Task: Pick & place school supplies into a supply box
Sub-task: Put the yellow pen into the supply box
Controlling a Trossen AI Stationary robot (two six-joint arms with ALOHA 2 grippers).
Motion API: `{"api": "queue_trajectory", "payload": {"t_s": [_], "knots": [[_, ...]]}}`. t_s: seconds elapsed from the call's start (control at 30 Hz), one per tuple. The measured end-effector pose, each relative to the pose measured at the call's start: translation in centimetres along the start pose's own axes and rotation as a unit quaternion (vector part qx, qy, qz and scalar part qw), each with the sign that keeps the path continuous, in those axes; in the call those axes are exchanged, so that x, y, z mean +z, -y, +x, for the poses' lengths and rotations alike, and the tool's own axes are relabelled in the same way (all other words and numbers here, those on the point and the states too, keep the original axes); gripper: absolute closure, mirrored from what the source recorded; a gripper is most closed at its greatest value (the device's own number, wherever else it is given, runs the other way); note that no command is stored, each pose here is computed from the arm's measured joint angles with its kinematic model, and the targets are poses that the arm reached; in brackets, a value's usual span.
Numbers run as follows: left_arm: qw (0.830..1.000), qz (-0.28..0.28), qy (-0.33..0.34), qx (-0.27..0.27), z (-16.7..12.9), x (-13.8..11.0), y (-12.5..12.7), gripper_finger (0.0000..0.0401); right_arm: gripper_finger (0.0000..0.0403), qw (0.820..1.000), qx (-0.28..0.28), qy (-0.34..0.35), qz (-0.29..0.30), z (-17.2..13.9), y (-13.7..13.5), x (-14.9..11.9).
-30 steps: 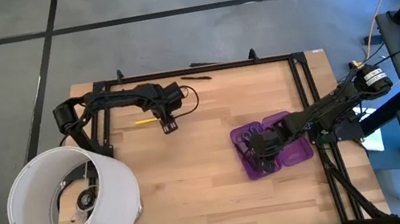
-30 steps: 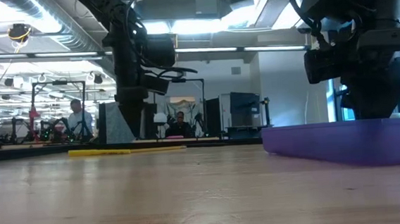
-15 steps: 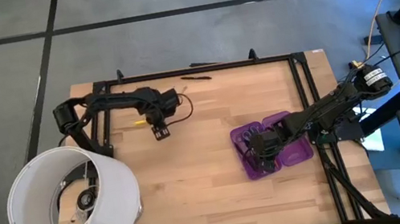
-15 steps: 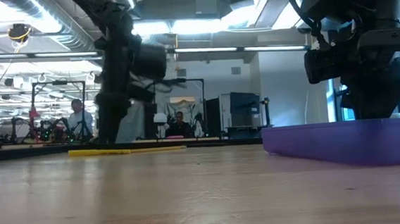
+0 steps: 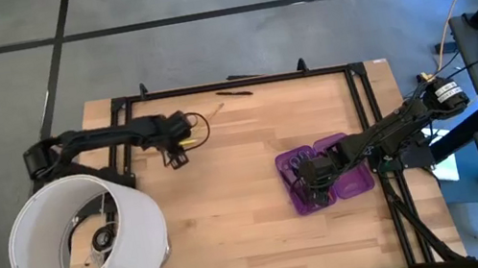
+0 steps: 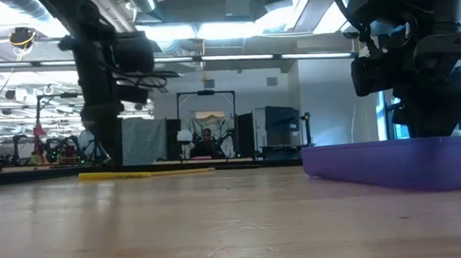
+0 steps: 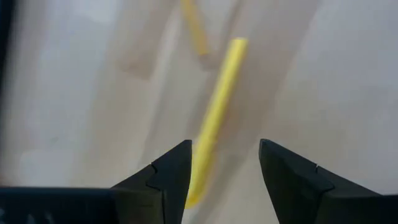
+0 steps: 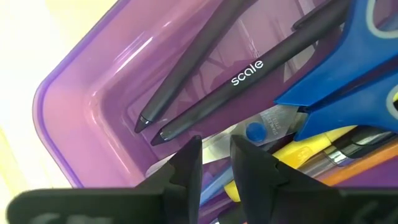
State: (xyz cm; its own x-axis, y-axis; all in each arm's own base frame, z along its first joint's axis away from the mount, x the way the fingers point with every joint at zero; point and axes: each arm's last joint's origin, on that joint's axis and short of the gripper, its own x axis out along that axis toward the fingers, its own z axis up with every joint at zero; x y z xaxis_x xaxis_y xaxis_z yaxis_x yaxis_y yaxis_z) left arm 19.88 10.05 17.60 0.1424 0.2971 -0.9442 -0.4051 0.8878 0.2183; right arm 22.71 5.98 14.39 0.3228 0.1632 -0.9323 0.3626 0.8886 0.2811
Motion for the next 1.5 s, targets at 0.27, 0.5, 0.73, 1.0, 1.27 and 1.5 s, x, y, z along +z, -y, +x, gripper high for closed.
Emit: {"api": "queue_trajectory", "payload": {"t_s": [0.27,0.5,0.73,1.0,1.27,1.5], "knots": [[0.99,0.002,-0.004,0.139,-0.8,-0.4,-1.0,0.0222,0.0313,1.0,0.002,0.003,0.009,0.0,0.0,0.1],[0.998,0.006,0.012,0.06,-0.7,-0.1,-0.5,0.0226,0.0313,1.0,0.002,0.003,0.008,0.0,0.0,0.1],[0.998,0.058,-0.023,0.011,-0.6,-0.8,-0.7,0.0239,0.0313,1.0,0.002,0.003,0.007,0.0,0.0,0.1],[0.996,0.084,-0.035,-0.022,0.7,-2.0,-1.8,0.0255,0.0313,1.0,0.003,0.004,0.007,0.0,0.0,0.1],[0.995,0.089,-0.02,-0.028,2.0,-2.8,-2.1,0.0263,0.0313,1.0,0.003,0.004,0.007,0.0,-0.1,0.1],[0.994,0.096,-0.042,-0.036,3.3,-3.9,-2.3,0.0264,0.0313,1.0,0.003,0.004,0.005,0.0,-0.1,0.1]]}}
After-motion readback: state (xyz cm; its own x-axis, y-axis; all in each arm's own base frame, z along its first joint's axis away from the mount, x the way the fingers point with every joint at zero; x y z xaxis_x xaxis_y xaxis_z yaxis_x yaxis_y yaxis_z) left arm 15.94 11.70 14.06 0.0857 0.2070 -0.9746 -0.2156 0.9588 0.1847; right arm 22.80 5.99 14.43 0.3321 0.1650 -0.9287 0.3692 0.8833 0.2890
